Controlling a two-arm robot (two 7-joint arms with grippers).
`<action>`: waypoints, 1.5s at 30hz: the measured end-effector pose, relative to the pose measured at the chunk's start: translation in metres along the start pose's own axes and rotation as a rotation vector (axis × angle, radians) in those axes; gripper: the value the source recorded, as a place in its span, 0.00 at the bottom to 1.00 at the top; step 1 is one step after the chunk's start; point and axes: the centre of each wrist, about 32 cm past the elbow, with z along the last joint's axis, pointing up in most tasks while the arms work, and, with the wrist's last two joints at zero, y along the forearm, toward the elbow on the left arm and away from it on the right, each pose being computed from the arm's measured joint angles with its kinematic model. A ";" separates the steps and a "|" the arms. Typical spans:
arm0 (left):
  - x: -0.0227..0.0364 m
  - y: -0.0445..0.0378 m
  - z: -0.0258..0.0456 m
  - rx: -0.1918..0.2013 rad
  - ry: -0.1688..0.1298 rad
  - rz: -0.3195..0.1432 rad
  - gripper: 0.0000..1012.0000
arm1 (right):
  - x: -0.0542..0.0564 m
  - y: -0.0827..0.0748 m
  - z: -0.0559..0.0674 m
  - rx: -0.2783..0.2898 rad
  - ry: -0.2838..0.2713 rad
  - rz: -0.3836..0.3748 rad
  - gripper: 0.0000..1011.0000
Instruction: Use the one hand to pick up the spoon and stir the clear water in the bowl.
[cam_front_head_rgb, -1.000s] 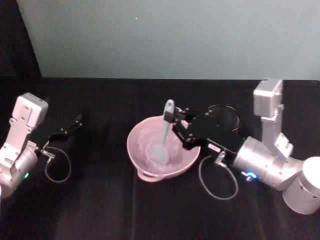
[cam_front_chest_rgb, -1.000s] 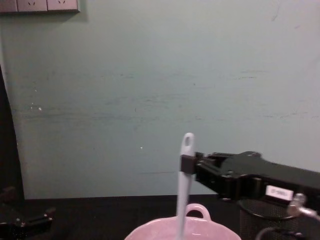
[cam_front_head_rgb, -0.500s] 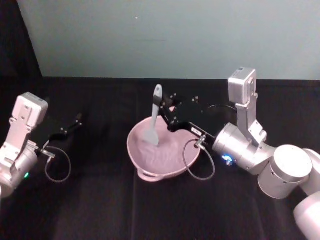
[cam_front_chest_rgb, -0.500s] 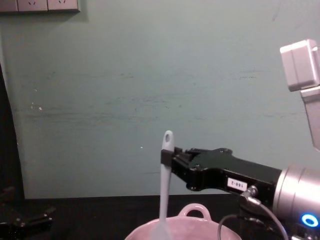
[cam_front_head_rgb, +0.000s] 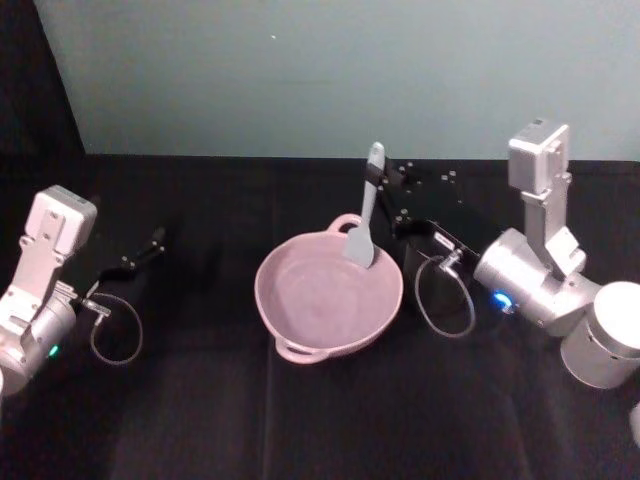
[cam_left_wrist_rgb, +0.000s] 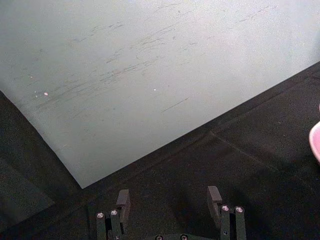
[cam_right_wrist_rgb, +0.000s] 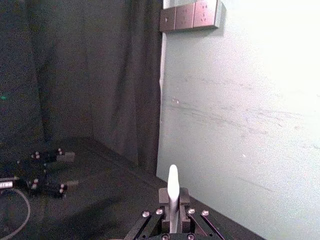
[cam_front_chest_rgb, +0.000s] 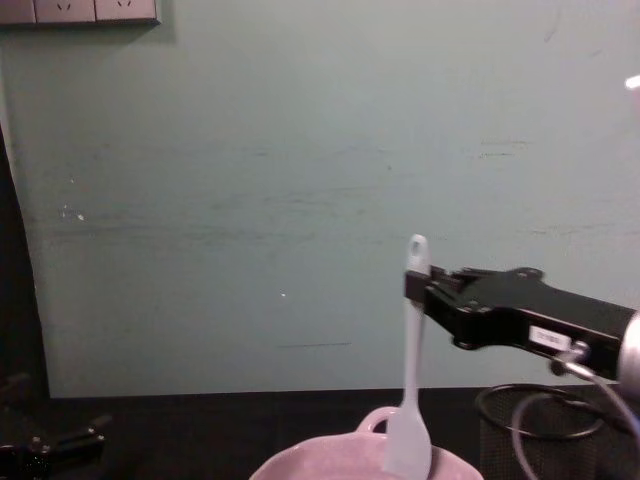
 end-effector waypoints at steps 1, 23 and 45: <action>0.0000 0.0000 0.0000 0.000 0.000 0.000 1.00 | 0.001 -0.003 0.000 -0.005 -0.001 -0.001 0.11; 0.0000 0.0000 0.0000 0.000 0.000 0.000 1.00 | -0.048 -0.015 0.008 -0.019 0.122 0.210 0.11; 0.0000 0.0000 0.0000 0.000 0.000 0.000 1.00 | -0.015 0.001 -0.007 0.008 -0.037 0.023 0.11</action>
